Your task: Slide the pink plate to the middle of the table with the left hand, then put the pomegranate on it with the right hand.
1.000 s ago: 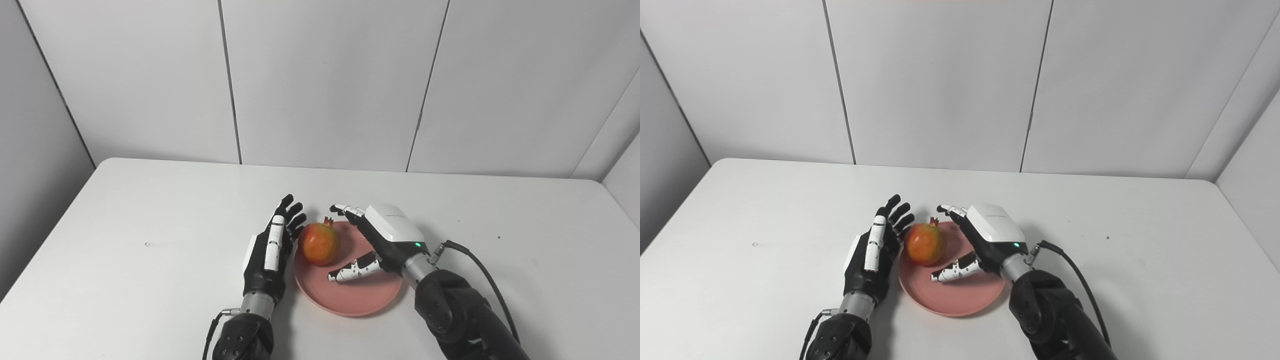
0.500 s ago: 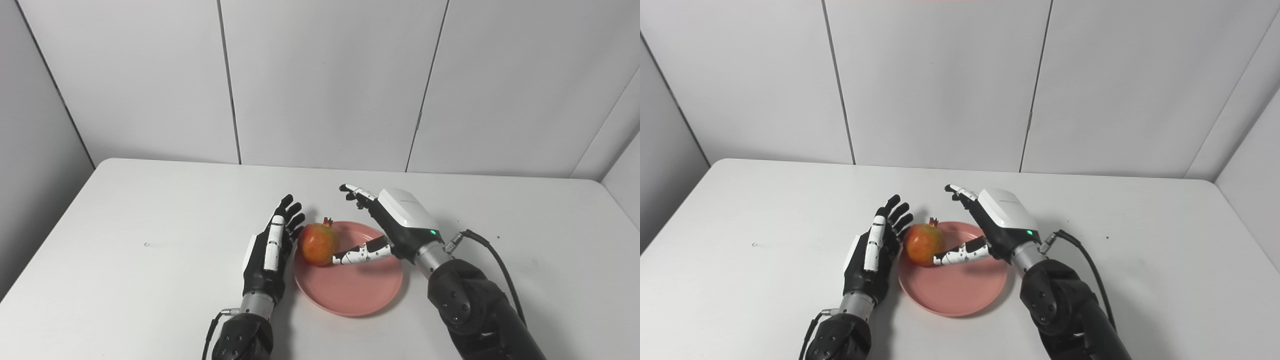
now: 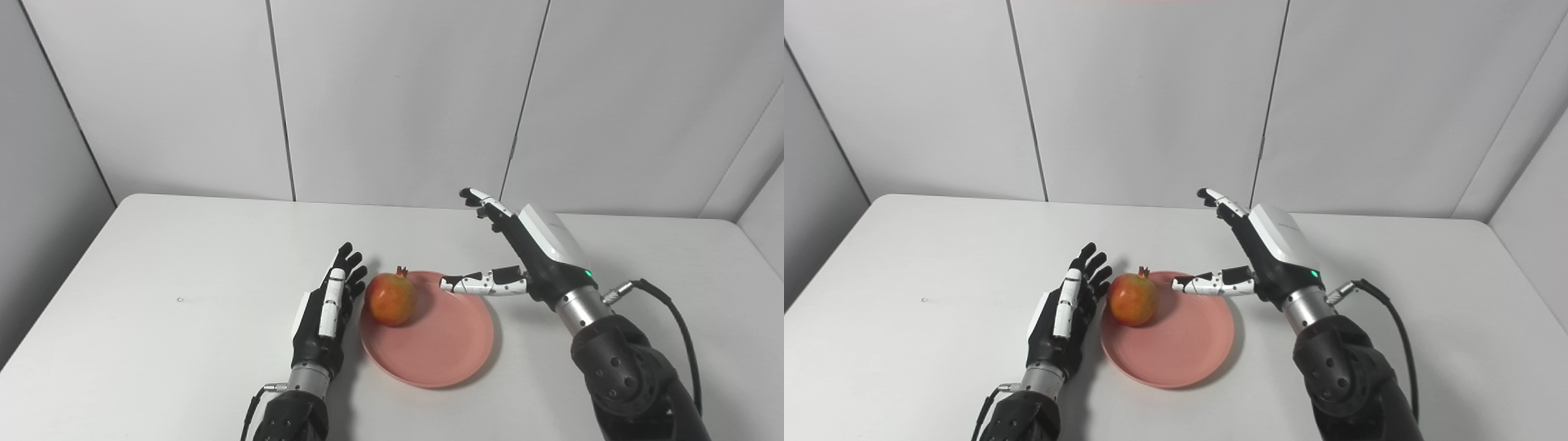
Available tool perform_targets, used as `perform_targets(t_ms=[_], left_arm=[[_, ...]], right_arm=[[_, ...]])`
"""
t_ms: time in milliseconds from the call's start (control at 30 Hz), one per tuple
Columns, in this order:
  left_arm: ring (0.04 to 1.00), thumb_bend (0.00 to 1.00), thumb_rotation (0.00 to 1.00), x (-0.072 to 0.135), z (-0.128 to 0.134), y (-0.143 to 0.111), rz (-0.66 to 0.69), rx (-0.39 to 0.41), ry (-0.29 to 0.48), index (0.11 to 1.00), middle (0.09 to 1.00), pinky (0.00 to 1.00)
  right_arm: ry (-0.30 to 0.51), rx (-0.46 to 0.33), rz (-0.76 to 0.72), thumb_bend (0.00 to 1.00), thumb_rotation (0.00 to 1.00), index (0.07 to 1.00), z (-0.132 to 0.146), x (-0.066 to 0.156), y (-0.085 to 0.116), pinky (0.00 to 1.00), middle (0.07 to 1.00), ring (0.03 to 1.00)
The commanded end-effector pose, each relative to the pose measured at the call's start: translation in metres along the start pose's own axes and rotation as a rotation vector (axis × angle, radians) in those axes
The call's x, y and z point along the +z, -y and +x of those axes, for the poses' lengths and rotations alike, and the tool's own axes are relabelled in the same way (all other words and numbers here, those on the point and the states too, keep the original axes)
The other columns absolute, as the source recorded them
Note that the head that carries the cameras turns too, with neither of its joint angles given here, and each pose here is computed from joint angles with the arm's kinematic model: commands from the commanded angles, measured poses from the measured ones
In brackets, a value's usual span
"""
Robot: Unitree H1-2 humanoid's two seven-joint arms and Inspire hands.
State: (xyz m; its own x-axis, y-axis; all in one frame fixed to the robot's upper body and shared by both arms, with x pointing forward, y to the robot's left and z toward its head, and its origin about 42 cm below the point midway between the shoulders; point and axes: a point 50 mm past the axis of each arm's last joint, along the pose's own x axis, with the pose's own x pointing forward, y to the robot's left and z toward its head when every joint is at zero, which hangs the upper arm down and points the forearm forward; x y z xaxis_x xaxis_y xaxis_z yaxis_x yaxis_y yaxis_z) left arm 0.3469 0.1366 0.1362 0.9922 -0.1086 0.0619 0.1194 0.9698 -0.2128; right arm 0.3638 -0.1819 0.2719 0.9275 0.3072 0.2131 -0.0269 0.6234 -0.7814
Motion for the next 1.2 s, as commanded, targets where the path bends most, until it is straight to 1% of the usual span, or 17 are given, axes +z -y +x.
perform_targets(t_ms=[0, 33, 67, 133, 200, 233, 267, 300, 333, 400, 533, 600, 667, 767, 833, 900, 1167], left_arm=[[0.952, 0.43, 1.0, 0.015, 0.004, 0.005, 0.022, -0.029, 0.062, 0.962, 0.973, 0.96], [0.965, 0.43, 1.0, 0.017, 0.004, 0.005, 0.03, -0.035, 0.068, 0.976, 0.987, 0.98], [0.967, 0.43, 1.0, 0.019, 0.003, 0.004, 0.045, -0.038, 0.074, 0.978, 0.988, 0.98], [0.974, 0.44, 1.0, 0.022, 0.002, 0.004, 0.067, -0.041, 0.08, 0.99, 0.996, 0.99], [0.982, 0.44, 1.0, 0.024, 0.001, 0.004, 0.084, -0.045, 0.084, 0.998, 1.0, 1.0], [0.984, 0.43, 1.0, 0.025, 0.001, 0.004, 0.088, -0.046, 0.084, 0.999, 1.0, 1.0], [0.99, 0.43, 1.0, 0.025, 0.0, 0.003, 0.095, -0.05, 0.087, 1.0, 1.0, 1.0], [0.991, 0.43, 1.0, 0.026, 0.0, 0.002, 0.1, -0.053, 0.09, 1.0, 1.0, 1.0], [0.995, 0.44, 1.0, 0.026, -0.001, 0.001, 0.105, -0.056, 0.091, 1.0, 1.0, 1.0], [0.998, 0.43, 1.0, 0.026, -0.002, 0.0, 0.114, -0.059, 0.093, 1.0, 1.0, 1.0], [1.0, 0.44, 1.0, 0.024, -0.004, -0.004, 0.129, -0.068, 0.091, 1.0, 1.0, 1.0], [1.0, 0.44, 1.0, 0.023, -0.005, -0.005, 0.135, -0.071, 0.089, 1.0, 1.0, 1.0], [1.0, 0.44, 1.0, 0.023, -0.007, -0.007, 0.139, -0.072, 0.086, 1.0, 1.0, 1.0], [1.0, 0.44, 1.0, 0.021, -0.008, -0.008, 0.14, -0.083, 0.086, 1.0, 1.0, 1.0], [1.0, 0.43, 1.0, 0.019, -0.009, -0.008, 0.141, -0.098, 0.09, 1.0, 1.0, 1.0], [1.0, 0.43, 1.0, 0.018, -0.009, -0.008, 0.141, -0.104, 0.09, 1.0, 1.0, 1.0], [1.0, 0.44, 1.0, 0.015, -0.012, -0.007, 0.144, -0.119, 0.066, 1.0, 1.0, 1.0]], right_arm=[[0.02, -0.097, 0.056, 0.98, 0.56, 0.893, -0.004, 0.005, 0.009, 0.76, 0.879, 0.843], [0.006, -0.114, 0.091, 0.94, 0.62, 0.903, -0.009, 0.001, 0.006, 0.77, 0.892, 0.856], [-0.006, -0.13, 0.126, 0.94, 0.63, 0.904, -0.014, -0.003, 0.003, 0.77, 0.893, 0.857], [-0.018, -0.151, 0.167, 0.9, 0.72, 0.911, -0.02, -0.008, -0.001, 0.79, 0.904, 0.872], [-0.025, -0.169, 0.201, 0.86, 0.83, 0.911, -0.026, -0.013, -0.006, 0.8, 0.906, 0.873], [-0.026, -0.174, 0.209, 0.85, 0.86, 0.911, -0.027, -0.014, -0.007, 0.8, 0.907, 0.873], [-0.041, -0.178, 0.244, 0.79, 0.94, 0.911, -0.032, -0.017, -0.012, 0.8, 0.906, 0.876], [-0.05, -0.181, 0.278, 0.78, 0.95, 0.911, -0.036, -0.02, -0.017, 0.8, 0.906, 0.877], [-0.06, -0.184, 0.333, 0.74, 0.98, 0.915, -0.041, -0.022, -0.022, 0.81, 0.908, 0.877], [-0.074, -0.188, 0.447, 0.67, 1.0, 0.929, -0.047, -0.027, -0.03, 0.85, 0.928, 0.902], [-0.116, -0.179, 0.619, 0.66, 1.0, 0.958, -0.054, -0.033, -0.046, 0.89, 0.965, 0.944], [-0.113, -0.17, 0.714, 0.62, 1.0, 0.982, -0.057, -0.037, -0.055, 0.93, 0.988, 0.966], [-0.102, -0.165, 0.783, 0.55, 1.0, 0.997, -0.059, -0.04, -0.061, 0.96, 0.998, 0.986], [-0.098, -0.158, 0.819, 0.5, 1.0, 1.0, -0.059, -0.041, -0.068, 0.97, 1.0, 0.991], [-0.105, -0.145, 0.84, 0.35, 1.0, 1.0, -0.06, -0.041, -0.073, 0.98, 1.0, 0.999], [-0.116, -0.143, 0.847, 0.29, 1.0, 1.0, -0.06, -0.042, -0.077, 0.97, 1.0, 0.992], [-0.12, -0.151, 0.884, 0.27, 1.0, 1.0, -0.06, -0.041, -0.084, 0.99, 1.0, 0.996]])
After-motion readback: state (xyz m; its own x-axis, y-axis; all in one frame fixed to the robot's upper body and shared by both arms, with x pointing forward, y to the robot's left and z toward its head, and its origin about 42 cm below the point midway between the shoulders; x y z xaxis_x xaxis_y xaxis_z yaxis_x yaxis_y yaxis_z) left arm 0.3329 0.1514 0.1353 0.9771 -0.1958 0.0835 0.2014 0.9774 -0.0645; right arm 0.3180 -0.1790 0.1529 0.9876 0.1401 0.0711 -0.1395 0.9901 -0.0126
